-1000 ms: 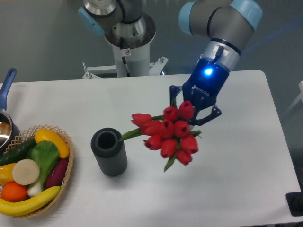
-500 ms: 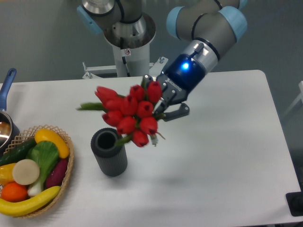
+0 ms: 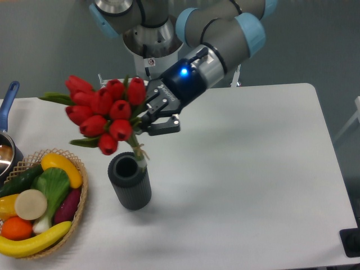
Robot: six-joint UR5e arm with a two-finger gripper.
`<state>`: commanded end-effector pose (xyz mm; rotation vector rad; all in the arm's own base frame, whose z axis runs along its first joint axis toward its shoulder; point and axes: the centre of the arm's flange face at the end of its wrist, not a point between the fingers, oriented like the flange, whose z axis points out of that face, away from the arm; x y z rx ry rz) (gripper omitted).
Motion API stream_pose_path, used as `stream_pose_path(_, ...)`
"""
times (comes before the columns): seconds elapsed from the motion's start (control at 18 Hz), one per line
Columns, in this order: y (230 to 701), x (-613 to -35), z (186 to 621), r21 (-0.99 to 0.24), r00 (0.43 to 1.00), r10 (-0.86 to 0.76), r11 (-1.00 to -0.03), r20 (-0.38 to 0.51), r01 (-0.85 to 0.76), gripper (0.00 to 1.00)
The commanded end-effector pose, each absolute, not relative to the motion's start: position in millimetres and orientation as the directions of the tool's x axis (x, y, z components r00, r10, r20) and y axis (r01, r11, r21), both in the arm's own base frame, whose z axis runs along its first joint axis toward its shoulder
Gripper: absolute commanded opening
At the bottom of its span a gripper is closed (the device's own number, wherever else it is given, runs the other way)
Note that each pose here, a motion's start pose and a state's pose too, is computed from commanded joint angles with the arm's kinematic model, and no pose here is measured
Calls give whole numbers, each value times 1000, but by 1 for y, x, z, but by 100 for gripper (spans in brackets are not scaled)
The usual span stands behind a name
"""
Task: Insert the flowers into the vase
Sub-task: 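Lower the tulip stems down into the black vase opening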
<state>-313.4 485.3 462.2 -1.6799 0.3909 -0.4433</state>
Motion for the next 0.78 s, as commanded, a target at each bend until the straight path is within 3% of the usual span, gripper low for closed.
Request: stream_pose_path(0.78,487,-312,390,-967,848,-485,-232,211,107,27)
